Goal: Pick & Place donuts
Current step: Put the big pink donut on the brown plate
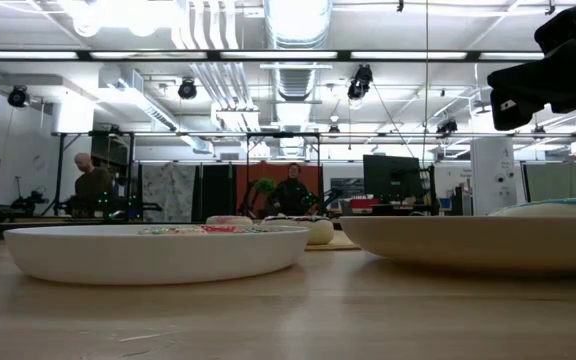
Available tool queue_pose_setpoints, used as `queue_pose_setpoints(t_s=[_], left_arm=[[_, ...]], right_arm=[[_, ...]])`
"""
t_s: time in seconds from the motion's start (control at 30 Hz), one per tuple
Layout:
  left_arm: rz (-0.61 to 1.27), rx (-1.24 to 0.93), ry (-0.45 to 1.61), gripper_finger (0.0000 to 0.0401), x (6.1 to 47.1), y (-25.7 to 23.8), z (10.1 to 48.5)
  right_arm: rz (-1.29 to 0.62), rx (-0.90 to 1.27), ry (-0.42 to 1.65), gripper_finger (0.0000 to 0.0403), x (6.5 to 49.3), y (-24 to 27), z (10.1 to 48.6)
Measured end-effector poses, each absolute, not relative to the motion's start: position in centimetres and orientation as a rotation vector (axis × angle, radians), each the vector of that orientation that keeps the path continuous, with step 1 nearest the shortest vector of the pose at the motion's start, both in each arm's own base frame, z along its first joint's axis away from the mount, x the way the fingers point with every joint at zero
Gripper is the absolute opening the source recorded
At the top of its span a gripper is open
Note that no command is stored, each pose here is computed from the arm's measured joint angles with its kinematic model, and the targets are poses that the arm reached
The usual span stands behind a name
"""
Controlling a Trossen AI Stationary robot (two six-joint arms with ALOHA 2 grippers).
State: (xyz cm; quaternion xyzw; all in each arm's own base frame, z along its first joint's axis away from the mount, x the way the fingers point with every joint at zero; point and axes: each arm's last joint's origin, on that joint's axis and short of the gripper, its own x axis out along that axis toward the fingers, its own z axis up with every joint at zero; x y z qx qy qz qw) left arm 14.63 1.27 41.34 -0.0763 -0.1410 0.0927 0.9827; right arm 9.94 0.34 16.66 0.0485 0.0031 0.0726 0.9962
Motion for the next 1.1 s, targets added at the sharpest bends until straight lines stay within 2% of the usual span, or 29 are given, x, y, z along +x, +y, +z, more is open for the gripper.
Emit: queue_pose_setpoints(t_s=[0.47, 0.67, 1.1], left_arm=[[0.241, -0.021, -0.194, 0.0181, 16.0, 1.9, 45.3], [0.281, 0.009, -0.078, 0.0181, 17.2, 2.7, 45.9], [0.353, 0.077, 0.011, 0.0181, 19.4, 4.4, 46.8]], right_arm=[[0.145, 0.097, 0.006, 0.0008, 9.9, 0.3, 16.7], [0.145, 0.097, 0.006, 0.0008, 9.9, 0.3, 16.7], [0.145, 0.098, 0.006, 0.0008, 9.9, 0.3, 16.7]])
